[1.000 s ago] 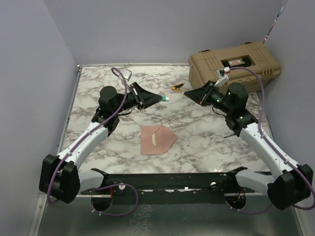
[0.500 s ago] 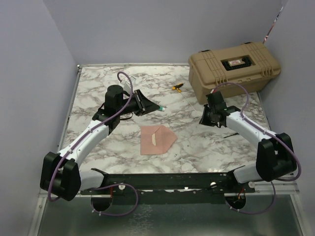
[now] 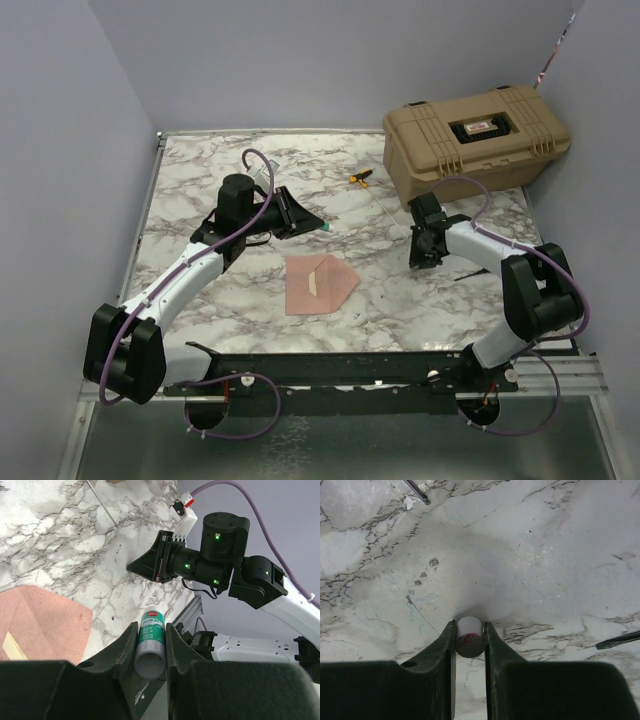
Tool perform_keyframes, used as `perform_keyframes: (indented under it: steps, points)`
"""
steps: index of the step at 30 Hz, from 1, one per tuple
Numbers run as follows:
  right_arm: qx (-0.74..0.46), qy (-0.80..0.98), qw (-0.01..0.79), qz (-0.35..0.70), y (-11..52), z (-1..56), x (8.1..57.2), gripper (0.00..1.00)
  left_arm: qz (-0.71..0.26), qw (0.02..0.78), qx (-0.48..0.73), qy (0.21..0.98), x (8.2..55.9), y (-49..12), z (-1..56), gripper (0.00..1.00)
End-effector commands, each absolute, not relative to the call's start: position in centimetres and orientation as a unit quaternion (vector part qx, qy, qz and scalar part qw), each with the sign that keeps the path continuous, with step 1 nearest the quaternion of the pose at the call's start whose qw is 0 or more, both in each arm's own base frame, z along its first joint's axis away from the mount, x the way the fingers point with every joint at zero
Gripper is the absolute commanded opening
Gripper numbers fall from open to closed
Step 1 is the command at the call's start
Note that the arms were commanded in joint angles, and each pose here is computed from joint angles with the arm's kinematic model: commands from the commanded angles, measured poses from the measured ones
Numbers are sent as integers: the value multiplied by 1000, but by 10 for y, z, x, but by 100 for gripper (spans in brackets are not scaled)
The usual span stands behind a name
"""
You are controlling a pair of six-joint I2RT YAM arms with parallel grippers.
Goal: Place the letter into the envelope and seal it
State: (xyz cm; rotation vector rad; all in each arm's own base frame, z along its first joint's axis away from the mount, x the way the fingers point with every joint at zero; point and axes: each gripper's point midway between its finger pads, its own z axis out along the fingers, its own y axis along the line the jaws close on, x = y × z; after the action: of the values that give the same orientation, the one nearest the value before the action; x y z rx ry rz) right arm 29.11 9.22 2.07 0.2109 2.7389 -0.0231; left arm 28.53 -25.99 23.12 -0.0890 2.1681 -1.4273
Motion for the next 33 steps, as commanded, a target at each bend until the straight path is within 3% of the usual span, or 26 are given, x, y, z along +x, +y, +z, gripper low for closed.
perform_keyframes:
  steps: [1,7,16,24,29,33]
  points:
    - [73,976,203,-27,85,22,296,18,-521,279,-29,806,288,-259,229,0]
    - [69,978,194,-26,87,19,294,32,-518,280,-30,807,288,-258,228,0]
    - [67,978,196,-16,90,27,295,39,-518,279,-30,808,288,-259,228,0]
    - [78,958,275,12,89,101,300,58,-525,270,-12,807,282,-265,230,0]
    - [-52,906,371,199,148,181,298,67,-544,242,34,803,265,-286,233,0]
    - [-215,785,430,391,210,250,262,68,-554,228,67,798,250,-300,237,0]
